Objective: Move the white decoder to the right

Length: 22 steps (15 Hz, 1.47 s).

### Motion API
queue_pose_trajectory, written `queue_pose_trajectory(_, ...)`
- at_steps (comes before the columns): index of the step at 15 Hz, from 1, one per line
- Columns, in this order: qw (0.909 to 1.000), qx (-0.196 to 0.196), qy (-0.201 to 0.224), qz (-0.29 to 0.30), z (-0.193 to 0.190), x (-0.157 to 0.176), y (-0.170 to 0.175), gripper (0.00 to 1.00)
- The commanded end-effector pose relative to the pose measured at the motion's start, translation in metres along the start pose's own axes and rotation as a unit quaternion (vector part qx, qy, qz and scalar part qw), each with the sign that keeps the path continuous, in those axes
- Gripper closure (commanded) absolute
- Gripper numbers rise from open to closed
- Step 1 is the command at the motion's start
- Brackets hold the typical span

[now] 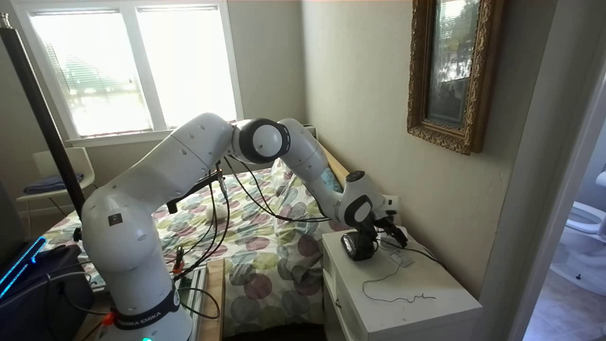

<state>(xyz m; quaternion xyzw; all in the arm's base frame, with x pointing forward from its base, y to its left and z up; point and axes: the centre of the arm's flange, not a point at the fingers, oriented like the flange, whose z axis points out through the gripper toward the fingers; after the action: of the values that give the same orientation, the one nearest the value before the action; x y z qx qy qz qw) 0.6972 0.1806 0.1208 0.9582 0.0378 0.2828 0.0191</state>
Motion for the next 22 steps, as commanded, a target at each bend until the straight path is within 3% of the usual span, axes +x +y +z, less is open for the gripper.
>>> queue_pose_trajectory(1,0.9986,-0.014,-0.029,0.041,-0.017,0.019,-0.036,0.0)
queue_pose_trajectory(6,0.9982,-0.005,-0.031,0.052,-0.05,0.056,-0.086,0.0)
queue_pose_trajectory(9,0.9979,-0.004,-0.035,0.055,-0.05,0.062,-0.096,0.0)
queue_pose_trajectory(22,0.9966,0.003,-0.018,0.08,-0.005,0.047,-0.045,0.0)
